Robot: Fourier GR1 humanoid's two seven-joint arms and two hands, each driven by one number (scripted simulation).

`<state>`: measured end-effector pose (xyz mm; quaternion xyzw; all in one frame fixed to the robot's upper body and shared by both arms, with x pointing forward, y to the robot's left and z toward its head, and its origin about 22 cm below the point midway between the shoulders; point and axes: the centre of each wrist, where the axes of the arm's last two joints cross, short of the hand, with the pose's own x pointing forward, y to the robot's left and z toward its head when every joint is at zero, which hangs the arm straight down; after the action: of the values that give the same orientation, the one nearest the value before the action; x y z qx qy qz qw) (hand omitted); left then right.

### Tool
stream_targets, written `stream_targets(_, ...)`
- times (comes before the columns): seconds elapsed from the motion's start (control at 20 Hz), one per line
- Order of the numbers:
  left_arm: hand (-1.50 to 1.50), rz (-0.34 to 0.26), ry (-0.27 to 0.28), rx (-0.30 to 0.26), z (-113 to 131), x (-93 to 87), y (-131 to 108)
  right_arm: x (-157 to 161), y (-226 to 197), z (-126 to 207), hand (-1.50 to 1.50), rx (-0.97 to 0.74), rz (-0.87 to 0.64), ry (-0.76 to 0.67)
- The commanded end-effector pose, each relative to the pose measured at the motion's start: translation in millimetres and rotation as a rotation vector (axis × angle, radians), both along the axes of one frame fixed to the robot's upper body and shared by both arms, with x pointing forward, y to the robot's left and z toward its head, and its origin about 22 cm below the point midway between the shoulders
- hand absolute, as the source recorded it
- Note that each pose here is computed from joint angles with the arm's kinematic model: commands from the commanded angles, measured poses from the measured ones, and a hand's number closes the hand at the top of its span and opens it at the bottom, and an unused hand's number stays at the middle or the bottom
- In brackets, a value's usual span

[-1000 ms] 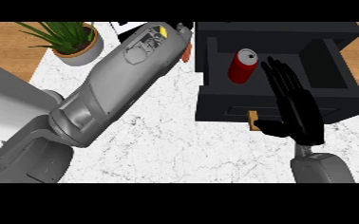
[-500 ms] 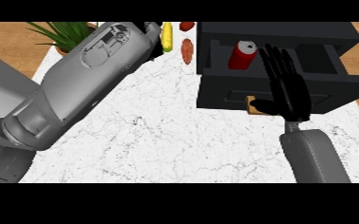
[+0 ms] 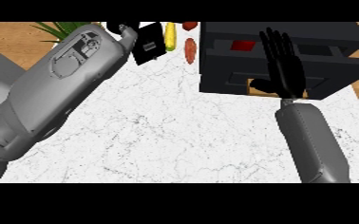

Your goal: Pick up the can, place it into the drawer and close the drawer

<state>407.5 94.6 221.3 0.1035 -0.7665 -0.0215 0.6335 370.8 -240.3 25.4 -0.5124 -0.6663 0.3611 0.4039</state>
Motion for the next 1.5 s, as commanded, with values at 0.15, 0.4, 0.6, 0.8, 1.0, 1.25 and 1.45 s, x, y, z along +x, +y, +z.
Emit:
stream_targets(0.15,-1.50,-0.001,0.007,0.011,-13.8,-15.3,13.4,31.2,14.4,-11.9,-1.50,0.030,-0.035,0.000)
stream_targets(0.4,-1.50,-0.005,0.038,0.023,-29.1,-23.4,24.1,54.6,17.9,11.2,-1.50,-0.001,-0.053,-0.028)
stream_targets(0.6,-1.50,-0.011,0.036,0.014,-34.6,-34.3,31.8,68.5,27.1,28.1,-1.50,0.018,-0.068,-0.064)
stream_targets(0.8,-1.50,0.010,0.017,0.034,-42.6,-31.3,59.1,73.8,41.1,30.2,-1.50,0.009,-0.065,-0.075)
stream_targets(1.0,-1.50,-0.016,0.034,0.030,-43.9,-39.7,53.0,86.0,38.3,55.2,-1.50,0.015,-0.072,-0.060)
stream_targets(1.25,-1.50,-0.044,0.023,0.018,-50.4,-52.7,48.8,89.3,25.8,62.4,-1.50,0.029,-0.097,-0.067)
stream_targets(1.45,-1.50,-0.036,0.028,0.027,-65.0,-61.3,56.5,88.0,32.2,56.0,-1.50,0.058,-0.032,-0.038)
